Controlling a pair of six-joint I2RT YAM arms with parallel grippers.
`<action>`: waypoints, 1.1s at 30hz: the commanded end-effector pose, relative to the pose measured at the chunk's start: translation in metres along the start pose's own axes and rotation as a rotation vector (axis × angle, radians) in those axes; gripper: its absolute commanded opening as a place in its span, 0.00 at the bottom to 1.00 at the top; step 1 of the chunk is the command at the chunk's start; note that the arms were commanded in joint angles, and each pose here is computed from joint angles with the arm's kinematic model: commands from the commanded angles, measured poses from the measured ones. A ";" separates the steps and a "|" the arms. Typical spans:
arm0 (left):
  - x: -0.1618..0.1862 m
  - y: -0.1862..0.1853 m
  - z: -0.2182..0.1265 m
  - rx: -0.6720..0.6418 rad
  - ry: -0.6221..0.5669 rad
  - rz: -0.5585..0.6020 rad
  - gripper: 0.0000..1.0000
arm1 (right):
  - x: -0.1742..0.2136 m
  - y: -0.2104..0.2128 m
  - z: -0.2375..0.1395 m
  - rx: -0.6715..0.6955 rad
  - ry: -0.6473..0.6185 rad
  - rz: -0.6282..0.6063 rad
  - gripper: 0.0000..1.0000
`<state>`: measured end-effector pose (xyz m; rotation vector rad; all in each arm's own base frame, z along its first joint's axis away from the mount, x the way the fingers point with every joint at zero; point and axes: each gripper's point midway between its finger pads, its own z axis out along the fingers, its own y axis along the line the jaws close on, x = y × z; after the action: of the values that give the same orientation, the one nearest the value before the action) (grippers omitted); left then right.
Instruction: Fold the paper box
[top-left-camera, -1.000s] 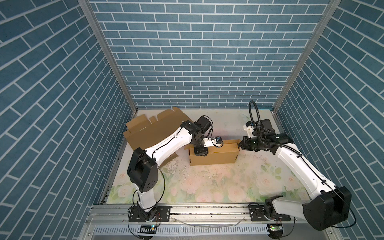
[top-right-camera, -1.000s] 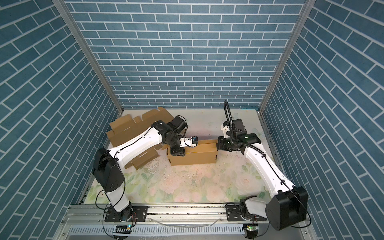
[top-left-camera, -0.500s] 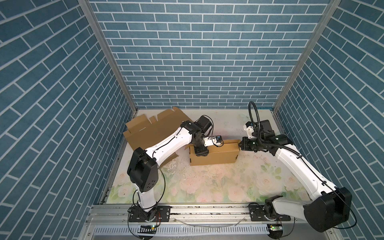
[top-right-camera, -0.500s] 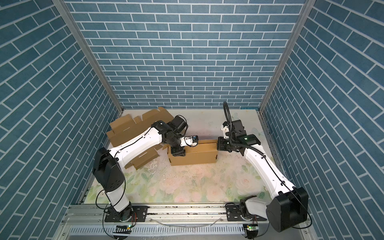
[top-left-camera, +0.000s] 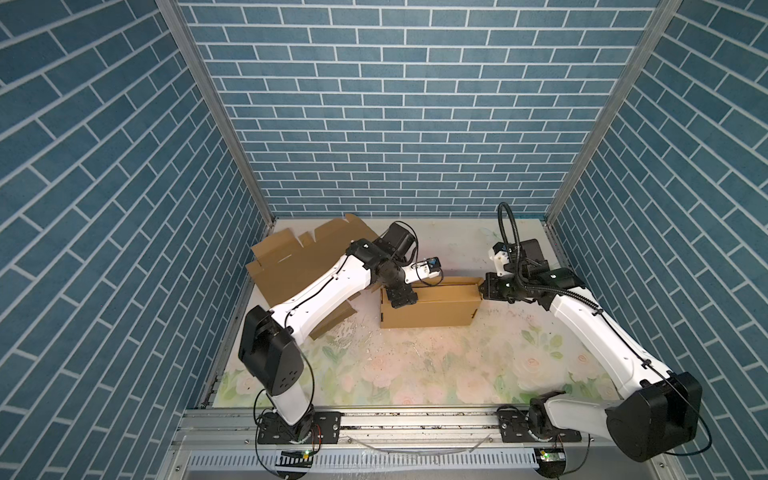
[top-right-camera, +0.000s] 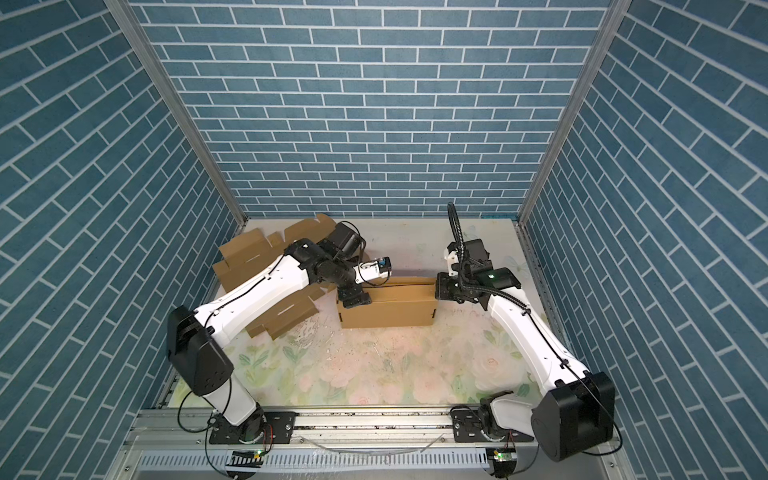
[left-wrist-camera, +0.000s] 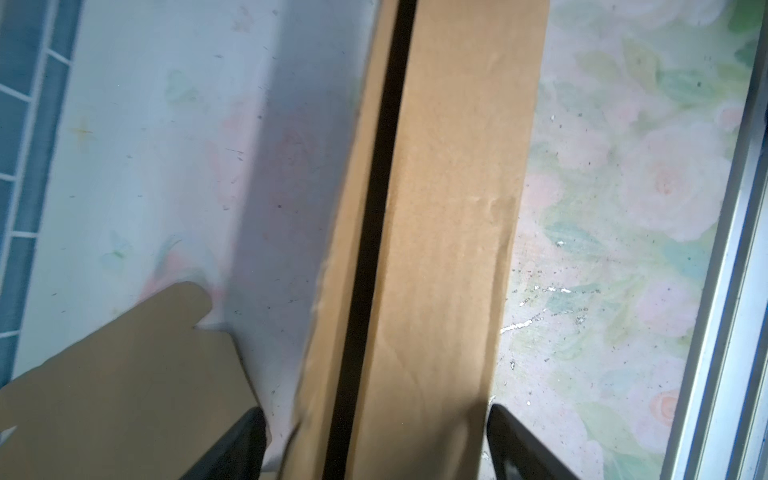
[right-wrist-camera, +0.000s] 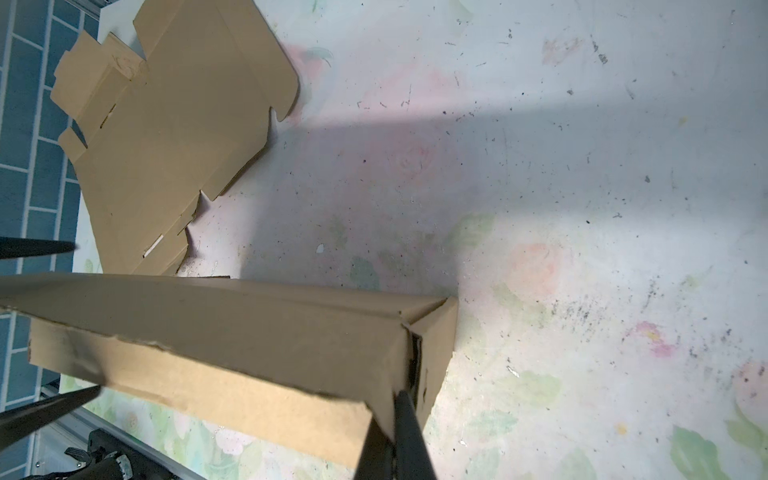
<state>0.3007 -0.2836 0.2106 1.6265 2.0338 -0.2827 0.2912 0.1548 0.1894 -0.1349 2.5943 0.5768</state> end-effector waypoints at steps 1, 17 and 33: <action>-0.007 0.014 -0.028 -0.074 -0.090 -0.086 0.84 | 0.032 -0.018 0.009 0.083 0.137 0.065 0.00; 0.068 0.019 -0.053 -0.072 -0.086 -0.565 0.48 | 0.032 -0.016 0.008 0.082 0.132 0.064 0.00; 0.073 0.009 -0.039 0.024 -0.047 -0.633 0.02 | 0.031 -0.016 0.005 0.094 0.112 0.076 0.00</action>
<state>0.2949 -0.1983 0.2072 0.9478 2.4319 -0.4967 0.2909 0.1551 0.1890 -0.1239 2.5959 0.5611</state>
